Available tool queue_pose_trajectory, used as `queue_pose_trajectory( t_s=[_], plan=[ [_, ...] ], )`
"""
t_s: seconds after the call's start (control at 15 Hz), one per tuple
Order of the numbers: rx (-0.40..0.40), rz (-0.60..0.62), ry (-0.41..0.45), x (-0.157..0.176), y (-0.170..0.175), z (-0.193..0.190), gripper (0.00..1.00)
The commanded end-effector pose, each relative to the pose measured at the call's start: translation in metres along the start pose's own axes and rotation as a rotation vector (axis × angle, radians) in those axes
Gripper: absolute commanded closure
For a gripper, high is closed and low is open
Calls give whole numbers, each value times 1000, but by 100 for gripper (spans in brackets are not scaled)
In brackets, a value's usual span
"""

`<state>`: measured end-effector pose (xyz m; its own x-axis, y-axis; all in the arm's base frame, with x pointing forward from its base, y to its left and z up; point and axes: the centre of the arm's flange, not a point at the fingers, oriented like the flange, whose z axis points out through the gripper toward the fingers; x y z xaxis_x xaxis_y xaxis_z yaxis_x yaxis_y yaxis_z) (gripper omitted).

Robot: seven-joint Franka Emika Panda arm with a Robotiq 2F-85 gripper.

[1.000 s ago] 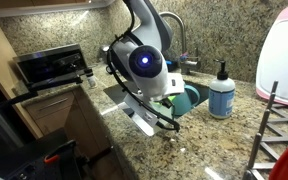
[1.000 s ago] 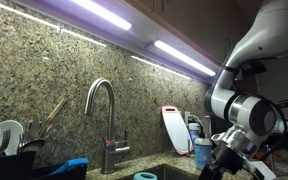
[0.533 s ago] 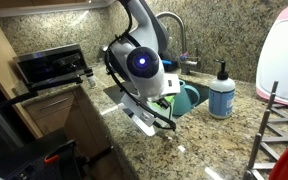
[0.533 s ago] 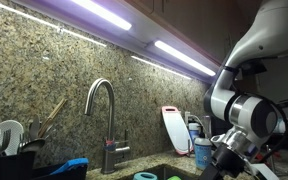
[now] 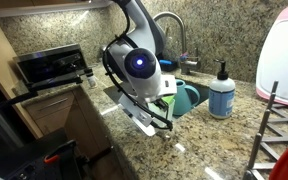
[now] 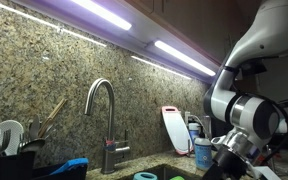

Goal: Take the green lid from the sink and put it on the dish rack

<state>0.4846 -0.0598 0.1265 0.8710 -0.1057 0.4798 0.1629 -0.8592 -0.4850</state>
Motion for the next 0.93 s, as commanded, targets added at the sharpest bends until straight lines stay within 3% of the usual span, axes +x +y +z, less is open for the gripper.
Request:
queue_pose_trajectory(
  t_s=[0.0, 0.53, 0.87],
  plan=[
    [-18, -10, 1, -8, -13, -5, 0],
    [-38, -145, 38, -25, -50, -48, 0],
    [-45, -164, 63, -18, -53, -68, 0]
  ],
)
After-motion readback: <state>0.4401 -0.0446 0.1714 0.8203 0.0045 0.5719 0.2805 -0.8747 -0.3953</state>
